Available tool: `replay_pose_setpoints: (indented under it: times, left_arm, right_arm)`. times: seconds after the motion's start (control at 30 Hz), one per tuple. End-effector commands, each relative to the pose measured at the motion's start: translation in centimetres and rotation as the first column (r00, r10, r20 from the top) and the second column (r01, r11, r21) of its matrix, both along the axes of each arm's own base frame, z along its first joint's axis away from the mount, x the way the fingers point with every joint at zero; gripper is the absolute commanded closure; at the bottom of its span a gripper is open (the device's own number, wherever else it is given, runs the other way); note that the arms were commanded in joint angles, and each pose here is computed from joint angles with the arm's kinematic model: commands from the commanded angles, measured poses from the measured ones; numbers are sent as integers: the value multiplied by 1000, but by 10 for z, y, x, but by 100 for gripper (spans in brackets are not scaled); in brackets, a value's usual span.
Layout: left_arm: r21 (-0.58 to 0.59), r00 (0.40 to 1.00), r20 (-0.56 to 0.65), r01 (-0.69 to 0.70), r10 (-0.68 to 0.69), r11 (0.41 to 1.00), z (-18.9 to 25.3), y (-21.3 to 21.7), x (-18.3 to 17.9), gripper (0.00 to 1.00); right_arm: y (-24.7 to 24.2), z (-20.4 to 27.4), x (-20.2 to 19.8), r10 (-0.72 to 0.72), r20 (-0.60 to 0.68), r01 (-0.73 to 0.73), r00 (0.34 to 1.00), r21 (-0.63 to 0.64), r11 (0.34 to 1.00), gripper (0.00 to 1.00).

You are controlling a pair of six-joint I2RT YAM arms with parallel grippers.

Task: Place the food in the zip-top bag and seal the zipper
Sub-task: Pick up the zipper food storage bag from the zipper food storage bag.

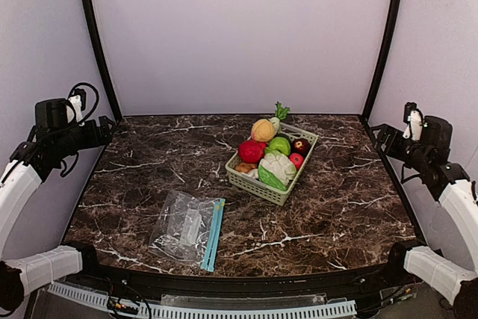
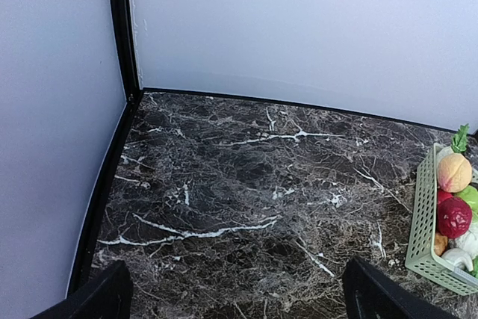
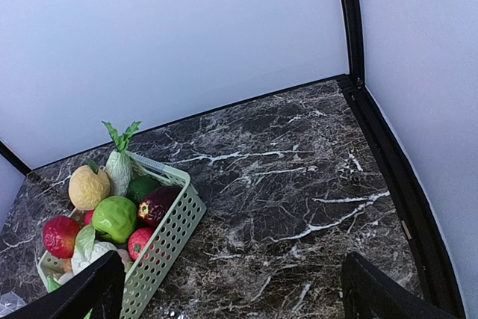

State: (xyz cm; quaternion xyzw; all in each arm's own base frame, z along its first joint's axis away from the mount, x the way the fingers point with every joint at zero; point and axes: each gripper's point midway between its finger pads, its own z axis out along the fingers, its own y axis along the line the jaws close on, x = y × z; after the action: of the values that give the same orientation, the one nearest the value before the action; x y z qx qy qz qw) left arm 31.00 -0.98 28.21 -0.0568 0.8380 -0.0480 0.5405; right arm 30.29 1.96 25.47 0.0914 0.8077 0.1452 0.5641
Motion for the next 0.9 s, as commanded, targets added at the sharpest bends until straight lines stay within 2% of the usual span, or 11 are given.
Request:
replay_pose_setpoints:
  times: [0.0, 0.17, 0.3, 0.47, 0.57, 0.63, 0.87]
  left_arm:
    - [-7, 1000, -15, -19, 19, 1000, -6, 3, 0, 1]
    - [-12, 999, 3, -34, 34, 999, -4, 5, -1, 1]
    - [-27, 1000, 4, 24, -24, 999, -9, -5, -6, 1]
    - [-195, 980, -123, 132, -158, 972, -37, -44, -21, 1]
    - [-243, 951, -214, 171, -225, 955, -58, -70, -37, 2]
    - [-294, 917, -255, 227, -305, 928, -69, -97, -52, 4]
    - [-488, 830, -346, 239, -438, 839, -112, -155, -88, 16]
  right_arm:
    - [3, 1, 1, 15, 4, -15, 1000, 19, 1000, 1]
    - [4, 3, -2, 24, 14, -24, 1000, 18, 1000, 1]
    - [8, 7, -4, 49, 24, -49, 999, 20, 999, 1]
    - [23, 12, -9, 130, 33, -131, 991, 40, 991, 1]
    - [31, 9, -9, 178, 27, -179, 984, 53, 982, 1]
    - [36, 7, -9, 210, 18, -211, 978, 64, 976, 1]
    - [58, 2, -14, 320, 15, -319, 947, 107, 941, 2]
